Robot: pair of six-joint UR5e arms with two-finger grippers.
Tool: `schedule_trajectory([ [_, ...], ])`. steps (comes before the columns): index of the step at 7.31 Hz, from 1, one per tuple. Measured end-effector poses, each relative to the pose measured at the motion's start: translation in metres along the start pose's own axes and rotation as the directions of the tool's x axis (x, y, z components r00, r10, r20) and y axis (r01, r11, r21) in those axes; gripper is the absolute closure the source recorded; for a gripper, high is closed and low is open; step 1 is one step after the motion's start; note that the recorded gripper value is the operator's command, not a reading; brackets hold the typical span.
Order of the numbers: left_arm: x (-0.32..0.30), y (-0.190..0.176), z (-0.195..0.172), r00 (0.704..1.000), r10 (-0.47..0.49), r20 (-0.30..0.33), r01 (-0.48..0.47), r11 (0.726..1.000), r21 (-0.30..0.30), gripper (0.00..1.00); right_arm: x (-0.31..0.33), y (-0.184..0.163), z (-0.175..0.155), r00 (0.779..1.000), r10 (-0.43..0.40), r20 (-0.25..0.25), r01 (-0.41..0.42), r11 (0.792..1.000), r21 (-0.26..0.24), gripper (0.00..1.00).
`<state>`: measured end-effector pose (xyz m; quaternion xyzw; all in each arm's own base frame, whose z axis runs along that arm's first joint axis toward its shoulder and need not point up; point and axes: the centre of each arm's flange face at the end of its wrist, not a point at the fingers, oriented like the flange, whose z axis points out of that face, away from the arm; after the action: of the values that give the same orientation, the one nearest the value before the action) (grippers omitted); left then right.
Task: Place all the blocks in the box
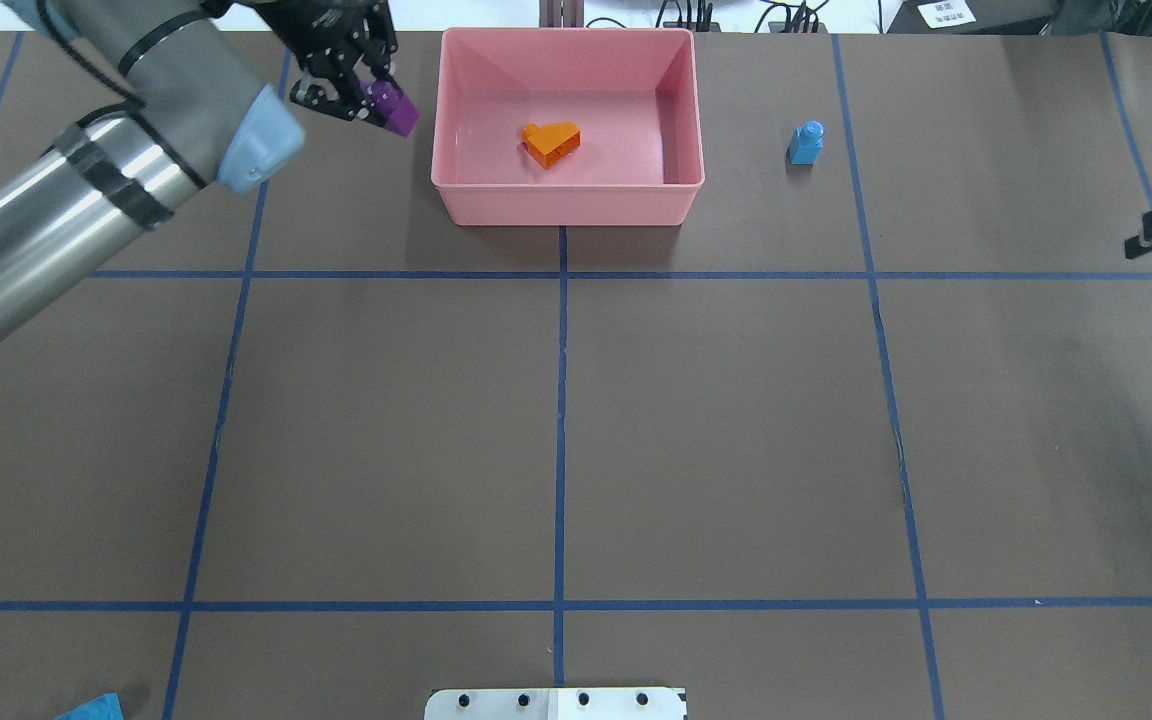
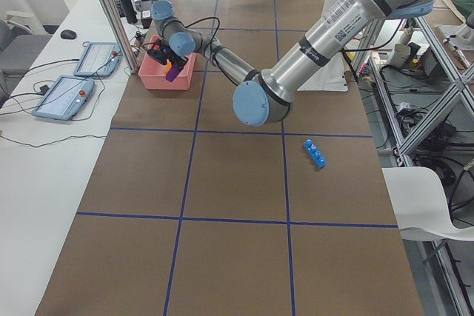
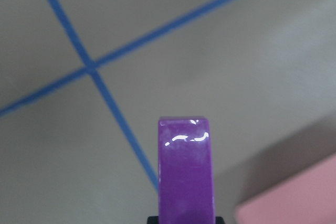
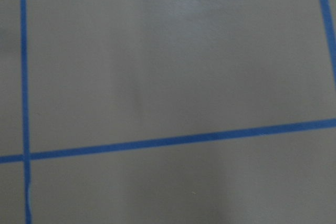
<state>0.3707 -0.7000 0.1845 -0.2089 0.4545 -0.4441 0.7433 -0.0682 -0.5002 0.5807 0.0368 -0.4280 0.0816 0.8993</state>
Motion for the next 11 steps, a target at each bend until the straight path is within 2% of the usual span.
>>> schedule_trajectory([
  [1, 0.032, 0.019, -0.003, 0.999, 0.028, -0.033, -0.028, 1.000, -0.006, 1.00, 0.039, 0.028, -0.005, 0.999, -0.027, -0.021, 0.027, 1.000, -0.011, 0.00],
  [3, 0.072, 0.058, 0.018, 0.993, 0.085, -0.087, -0.083, 0.996, 0.033, 0.36, 0.114, 0.091, -0.007, 0.996, -0.080, -0.051, 0.076, 0.995, -0.066, 0.00],
  [4, 0.077, 0.075, 0.034, 0.987, 0.119, -0.109, -0.114, 0.992, 0.056, 0.12, 0.145, 0.125, -0.004, 0.993, -0.105, -0.058, 0.099, 0.990, -0.105, 0.00],
  [5, 0.080, 0.086, 0.049, 0.981, 0.148, -0.128, -0.140, 0.988, 0.065, 0.00, 0.172, 0.160, -0.002, 0.990, -0.126, -0.063, 0.116, 0.983, -0.144, 0.00],
  [7, 0.088, 0.105, 0.049, 0.972, 0.177, -0.155, -0.169, 0.984, 0.064, 0.00, 0.222, 0.236, 0.001, 0.985, -0.153, -0.075, 0.136, 0.970, -0.202, 0.00],
  [9, 0.092, 0.116, 0.036, 0.960, 0.231, -0.160, -0.225, 0.973, 0.057, 0.00, 0.272, 0.318, 0.002, 0.976, -0.207, -0.070, 0.182, 0.946, -0.268, 0.00],
  [11, 0.085, 0.129, 0.014, 0.926, 0.359, -0.113, -0.355, 0.933, 0.058, 0.00, 0.316, 0.383, 0.005, 0.973, -0.222, -0.064, 0.192, 0.930, -0.314, 0.00],
])
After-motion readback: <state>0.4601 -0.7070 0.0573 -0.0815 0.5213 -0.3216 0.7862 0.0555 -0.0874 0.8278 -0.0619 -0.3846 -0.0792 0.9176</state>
